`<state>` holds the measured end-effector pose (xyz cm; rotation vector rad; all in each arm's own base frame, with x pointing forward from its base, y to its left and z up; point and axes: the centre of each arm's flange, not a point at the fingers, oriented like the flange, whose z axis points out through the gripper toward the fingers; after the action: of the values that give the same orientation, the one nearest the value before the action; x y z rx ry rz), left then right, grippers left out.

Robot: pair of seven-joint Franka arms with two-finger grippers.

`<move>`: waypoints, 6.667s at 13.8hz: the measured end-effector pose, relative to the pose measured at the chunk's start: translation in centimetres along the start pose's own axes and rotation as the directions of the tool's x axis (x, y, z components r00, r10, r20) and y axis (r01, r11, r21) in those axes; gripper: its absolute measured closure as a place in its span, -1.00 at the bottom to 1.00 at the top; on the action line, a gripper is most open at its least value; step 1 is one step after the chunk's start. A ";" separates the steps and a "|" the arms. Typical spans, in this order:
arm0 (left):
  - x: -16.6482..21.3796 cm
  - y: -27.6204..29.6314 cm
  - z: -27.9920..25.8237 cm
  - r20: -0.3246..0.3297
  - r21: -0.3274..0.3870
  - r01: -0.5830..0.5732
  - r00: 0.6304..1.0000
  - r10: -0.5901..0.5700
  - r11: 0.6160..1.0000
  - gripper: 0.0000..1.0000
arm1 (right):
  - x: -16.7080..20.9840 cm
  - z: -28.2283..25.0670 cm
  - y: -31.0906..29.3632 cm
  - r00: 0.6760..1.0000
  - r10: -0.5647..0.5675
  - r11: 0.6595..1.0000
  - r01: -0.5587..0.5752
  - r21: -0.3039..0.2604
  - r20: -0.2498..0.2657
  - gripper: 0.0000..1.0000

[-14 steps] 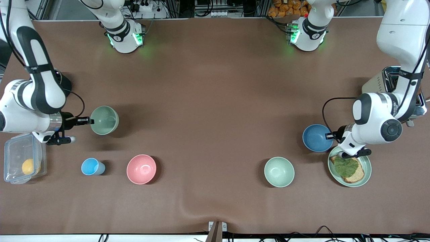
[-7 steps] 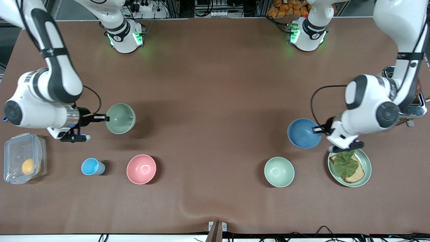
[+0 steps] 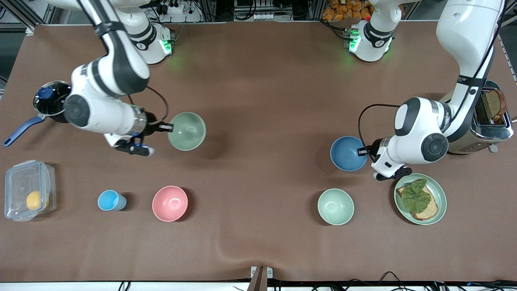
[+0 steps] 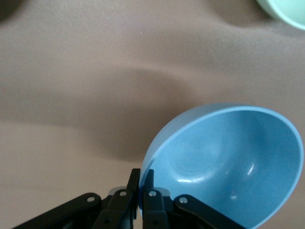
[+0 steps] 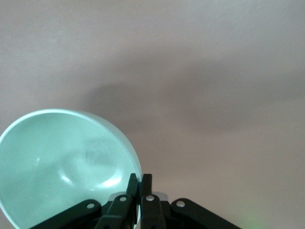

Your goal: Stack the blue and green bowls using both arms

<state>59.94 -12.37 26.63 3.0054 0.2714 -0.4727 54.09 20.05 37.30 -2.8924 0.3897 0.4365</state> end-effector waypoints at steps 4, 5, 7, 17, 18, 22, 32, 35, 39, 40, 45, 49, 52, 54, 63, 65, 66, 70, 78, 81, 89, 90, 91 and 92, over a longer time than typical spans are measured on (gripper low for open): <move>0.2 -0.1 -0.1 -0.002 -0.003 0.002 1.000 -0.002 1.000 0.89 | -3.9 4.5 -5.4 0.994 0.083 0.997 -0.082 0.013 -0.065 0.92; 0.4 -0.2 -0.4 -0.008 -0.006 0.006 1.000 -0.006 1.000 0.89 | -4.9 5.9 -6.3 0.991 0.105 0.994 -0.104 0.016 -0.077 0.92; 0.5 -0.3 -1.5 -0.024 -0.011 0.014 1.000 -0.014 1.000 0.89 | -7.0 8.2 -8.0 0.985 0.146 0.989 -0.145 0.022 -0.097 0.92; -5.0 4.2 -7.8 0.010 -0.082 0.064 0.998 -0.063 0.995 0.89 | -12.8 19.3 -13.3 0.958 0.237 0.970 -0.225 0.091 -0.162 0.92; -5.1 4.5 -7.5 0.012 -0.085 0.078 0.997 -0.077 0.993 0.89 | -13.0 20.2 -13.6 0.957 0.238 0.970 -0.224 0.099 -0.167 0.92; -8.7 8.3 -5.4 0.015 -0.078 0.074 0.997 -0.073 0.994 0.89 | -13.3 22.7 -14.0 0.951 0.254 0.965 -0.237 0.111 -0.175 0.92; -17.0 11.2 -6.6 -0.026 -0.064 0.134 0.990 -0.135 0.989 0.89 | -9.8 21.2 -12.9 0.896 0.421 0.907 -0.413 0.086 -0.138 -0.40; -18.1 13.2 -10.5 -0.053 -0.163 0.142 0.987 -0.152 0.976 0.89 | -5.7 17.6 -11.1 0.828 0.561 0.827 -0.557 0.079 -0.026 -0.97; -21.0 18.4 -6.8 -0.088 -0.201 0.082 0.991 -0.101 0.976 0.89 | -2.8 16.6 -8.8 0.674 0.722 0.662 -0.739 0.125 0.159 -1.00; -22.0 20.2 -5.1 -0.085 -0.213 0.079 0.991 -0.099 0.974 0.89 | -2.1 16.8 -8.1 0.628 0.751 0.616 -0.777 0.127 0.203 -1.00; -22.6 24.8 2.6 -0.075 -0.139 0.060 0.995 -0.071 0.988 0.89 | 0.0 21.7 -5.8 0.462 0.816 0.467 -0.881 0.074 0.347 -1.00; -19.8 27.7 5.3 -0.064 -0.128 0.111 0.991 -0.120 0.986 0.89 | 0.8 24.1 -5.7 0.393 0.822 0.409 -0.911 0.054 0.412 -1.00; -19.2 29.5 7.2 -0.044 -0.126 0.131 0.990 -0.138 0.983 0.89 | 0.4 24.1 -6.7 0.373 0.818 0.382 -0.921 0.071 0.438 -1.00; -19.5 30.3 8.3 -0.024 -0.122 0.150 0.988 -0.154 0.981 0.89 | -0.7 24.5 -8.0 0.392 0.816 0.392 -0.915 0.092 0.424 -1.00; -18.7 31.2 10.5 0.009 -0.111 0.211 0.977 -0.211 0.971 0.89 | -1.1 24.8 -8.4 0.396 0.817 0.394 -0.914 0.096 0.420 -1.00; -18.6 31.1 10.8 0.016 -0.108 0.224 0.975 -0.223 0.969 0.89 | -1.1 24.8 -8.4 0.396 0.817 0.394 -0.914 0.096 0.420 -1.00; -18.6 31.1 10.9 0.018 -0.107 0.235 0.972 -0.235 0.966 0.89 | -1.1 24.8 -8.4 0.396 0.817 0.394 -0.914 0.096 0.420 -1.00; -18.7 31.2 10.8 0.025 -0.101 0.285 0.958 -0.284 0.953 0.69 | -1.1 24.8 -8.4 0.397 0.816 0.395 -0.914 0.096 0.420 -1.00; -18.6 31.1 2.4 -0.047 -0.093 0.294 0.953 -0.299 0.951 -0.91 | -0.3 22.9 -7.0 0.522 0.776 0.515 -0.848 0.123 0.354 -1.00; -17.1 29.9 -2.5 -0.195 -0.059 0.261 0.944 -0.268 0.964 -1.00 | 1.3 19.8 -4.0 0.571 0.750 0.589 -0.806 0.057 0.335 -1.00; -9.5 21.0 -10.6 -0.340 -0.081 0.262 0.900 -0.274 0.962 -1.00 | 4.7 6.7 6.6 0.722 0.661 0.748 -0.656 -0.102 0.205 -1.00; -8.9 20.0 -11.5 -0.351 -0.080 0.253 0.898 -0.265 0.964 -1.00 | 5.0 5.6 7.4 0.743 0.636 0.770 -0.630 -0.103 0.208 -1.00; -8.5 18.9 -12.4 -0.360 -0.069 0.241 0.899 -0.249 0.968 -1.00 | 5.4 4.8 8.1 0.764 0.613 0.789 -0.605 -0.104 0.203 -1.00; -8.2 17.7 -13.1 -0.363 -0.043 0.223 0.905 -0.223 0.974 -1.00 | 5.7 4.2 8.7 0.788 0.586 0.810 -0.575 -0.112 0.191 -1.00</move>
<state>59.49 -29.52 42.65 3.0553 0.6473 0.0847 55.80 11.43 30.24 -2.6671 1.2594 0.8526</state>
